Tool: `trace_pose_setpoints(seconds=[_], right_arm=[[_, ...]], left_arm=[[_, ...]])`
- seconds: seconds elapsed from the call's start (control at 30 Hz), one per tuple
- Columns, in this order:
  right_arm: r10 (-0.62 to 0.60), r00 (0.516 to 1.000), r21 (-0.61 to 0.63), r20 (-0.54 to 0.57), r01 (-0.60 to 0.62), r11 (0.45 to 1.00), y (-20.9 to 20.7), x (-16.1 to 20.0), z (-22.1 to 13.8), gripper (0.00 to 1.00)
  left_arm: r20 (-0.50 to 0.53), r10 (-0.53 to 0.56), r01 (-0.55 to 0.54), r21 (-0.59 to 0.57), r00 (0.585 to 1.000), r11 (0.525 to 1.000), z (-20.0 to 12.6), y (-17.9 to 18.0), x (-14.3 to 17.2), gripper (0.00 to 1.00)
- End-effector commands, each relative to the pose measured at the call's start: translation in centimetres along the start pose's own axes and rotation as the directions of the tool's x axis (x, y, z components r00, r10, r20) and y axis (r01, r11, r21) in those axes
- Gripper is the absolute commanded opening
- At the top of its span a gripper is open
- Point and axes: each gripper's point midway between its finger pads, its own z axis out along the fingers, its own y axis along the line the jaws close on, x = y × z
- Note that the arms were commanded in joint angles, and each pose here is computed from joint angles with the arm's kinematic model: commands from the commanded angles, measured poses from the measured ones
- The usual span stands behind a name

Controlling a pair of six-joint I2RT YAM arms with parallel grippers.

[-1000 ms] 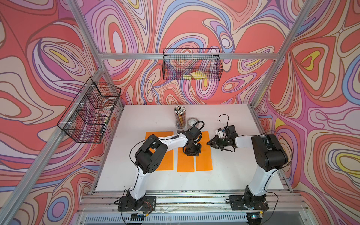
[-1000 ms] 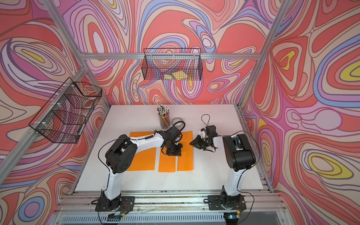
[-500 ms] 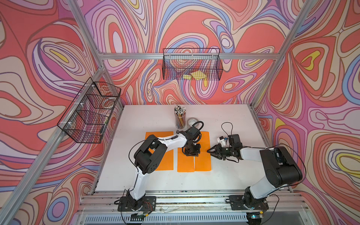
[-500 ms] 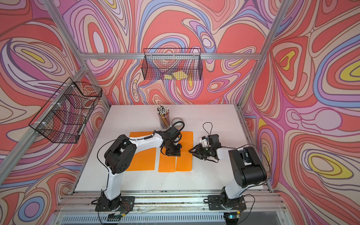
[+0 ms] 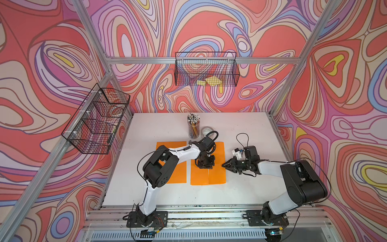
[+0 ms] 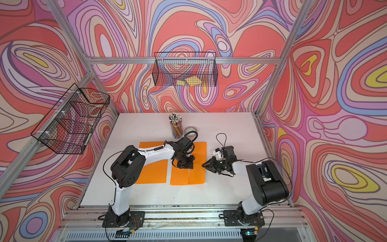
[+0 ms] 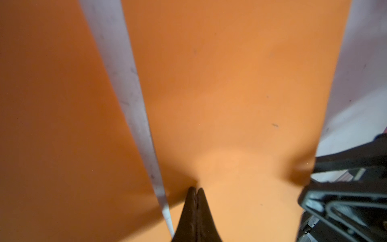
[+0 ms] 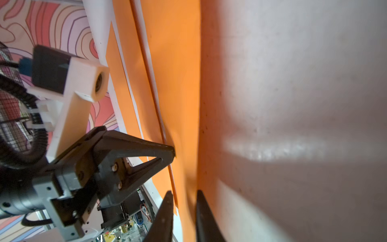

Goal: Fold the rectangular paper in half along the long edge
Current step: Fold the paper at the center of the board.

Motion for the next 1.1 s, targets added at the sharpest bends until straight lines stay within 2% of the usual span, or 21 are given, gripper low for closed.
trace_pose_setpoints(seconds=[0.0,0.1,0.23,0.27,0.53,0.83,1.07], right_arm=[[0.02,1.0,0.026,-0.004,-0.02,0.999,-0.5,1.3,-0.6,0.43],[0.028,1.0,0.023,-0.007,-0.028,0.999,-0.6,2.3,-0.9,0.41],[0.025,1.0,0.019,-0.017,-0.024,1.0,-0.8,3.2,-0.7,0.24],[0.024,0.999,0.017,-0.021,-0.024,1.0,-0.8,3.3,-0.5,0.23],[0.036,0.998,0.029,-0.053,-0.035,0.999,-1.8,3.8,0.6,0.33],[0.021,0.999,0.161,-0.025,-0.017,0.987,-4.1,5.3,-1.0,0.37],[0.037,0.999,0.118,-0.018,-0.034,0.992,-4.9,4.7,0.5,0.38]], left_arm=[[-0.022,-0.041,0.039,-0.078,0.999,0.996,-0.2,2.1,1.1,0.0],[-0.022,-0.042,0.04,-0.078,0.999,0.996,-0.2,2.1,1.1,0.0],[-0.021,-0.044,0.042,-0.077,0.999,0.996,-0.2,2.1,1.1,0.0],[-0.019,-0.045,0.043,-0.076,0.999,0.996,-0.2,2.1,1.1,0.0],[-0.015,-0.043,0.042,-0.074,0.999,0.996,-0.5,1.9,1.1,0.0],[-0.018,-0.043,0.042,-0.075,0.999,0.996,-0.4,2.0,1.2,0.0],[-0.019,-0.044,0.042,-0.075,0.999,0.996,-0.5,2.0,1.2,0.0]])
